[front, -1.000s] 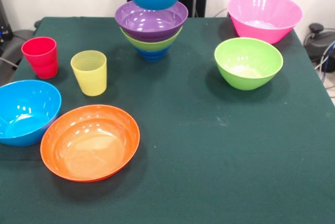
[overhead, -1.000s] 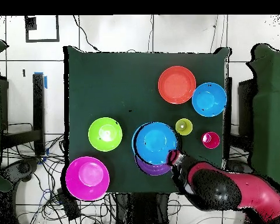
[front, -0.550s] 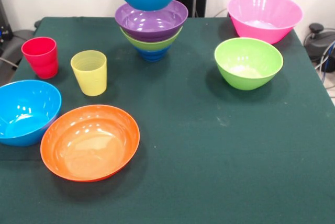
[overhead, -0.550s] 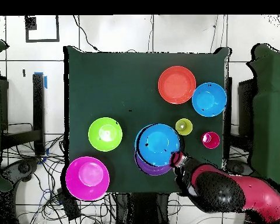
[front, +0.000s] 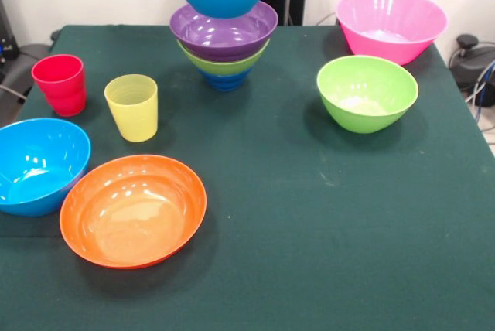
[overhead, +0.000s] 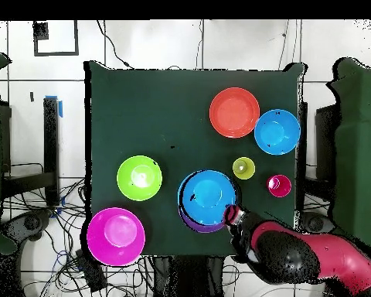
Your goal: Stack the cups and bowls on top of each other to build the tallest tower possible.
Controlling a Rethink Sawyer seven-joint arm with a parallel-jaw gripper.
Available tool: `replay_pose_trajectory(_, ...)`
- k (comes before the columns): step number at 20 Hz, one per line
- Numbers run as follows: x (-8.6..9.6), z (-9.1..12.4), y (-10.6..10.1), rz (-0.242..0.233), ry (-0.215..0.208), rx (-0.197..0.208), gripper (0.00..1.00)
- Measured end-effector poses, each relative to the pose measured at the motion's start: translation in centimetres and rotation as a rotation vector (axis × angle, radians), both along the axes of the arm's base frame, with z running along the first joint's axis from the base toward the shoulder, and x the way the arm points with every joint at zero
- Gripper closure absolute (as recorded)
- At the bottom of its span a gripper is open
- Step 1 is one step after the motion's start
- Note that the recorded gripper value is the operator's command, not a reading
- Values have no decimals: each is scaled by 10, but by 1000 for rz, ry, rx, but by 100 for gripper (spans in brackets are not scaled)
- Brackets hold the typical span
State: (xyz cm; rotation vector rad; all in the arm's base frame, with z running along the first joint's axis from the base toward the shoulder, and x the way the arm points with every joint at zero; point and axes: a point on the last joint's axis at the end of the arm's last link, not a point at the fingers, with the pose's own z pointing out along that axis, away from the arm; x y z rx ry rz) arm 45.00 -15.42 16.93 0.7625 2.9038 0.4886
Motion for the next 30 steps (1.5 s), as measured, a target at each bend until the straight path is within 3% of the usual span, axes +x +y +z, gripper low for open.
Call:
replay_pose_trajectory(12, -4, -5, 1, 46, -27, -34, 100)
replay_pose_trajectory(20, -1, -11, 9, 67, -71, -51, 100)
replay_pose_trajectory(30, -9, -27, 13, 81, -91, -43, 100)
